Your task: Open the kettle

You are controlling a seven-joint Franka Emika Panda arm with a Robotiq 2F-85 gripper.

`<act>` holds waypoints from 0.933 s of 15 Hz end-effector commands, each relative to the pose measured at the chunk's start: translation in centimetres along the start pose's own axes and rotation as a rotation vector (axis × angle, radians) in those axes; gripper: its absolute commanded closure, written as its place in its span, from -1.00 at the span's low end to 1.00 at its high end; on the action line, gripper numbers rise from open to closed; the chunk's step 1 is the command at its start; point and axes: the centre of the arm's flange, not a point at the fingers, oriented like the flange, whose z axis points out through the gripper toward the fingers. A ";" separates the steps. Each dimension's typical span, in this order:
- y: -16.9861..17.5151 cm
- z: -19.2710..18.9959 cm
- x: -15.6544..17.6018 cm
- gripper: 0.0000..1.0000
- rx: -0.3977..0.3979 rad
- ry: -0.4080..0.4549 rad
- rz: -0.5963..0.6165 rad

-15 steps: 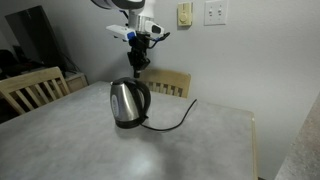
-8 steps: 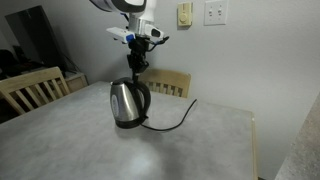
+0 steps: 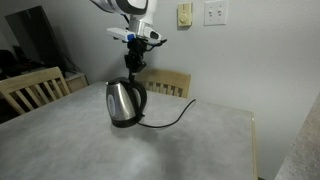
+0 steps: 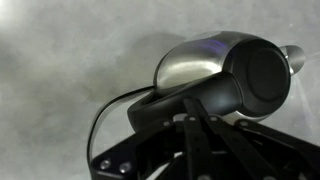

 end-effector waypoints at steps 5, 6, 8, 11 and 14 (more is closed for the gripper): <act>-1.1 2.2 2.7 1.00 -0.127 -0.074 0.090; -1.1 2.1 2.6 1.00 -0.134 -0.071 0.096; -1.4 1.1 1.9 1.00 -0.141 -0.043 0.092; -2.1 -0.6 0.0 1.00 -0.130 0.011 0.063; -2.5 -2.4 -1.8 1.00 -0.130 0.050 0.058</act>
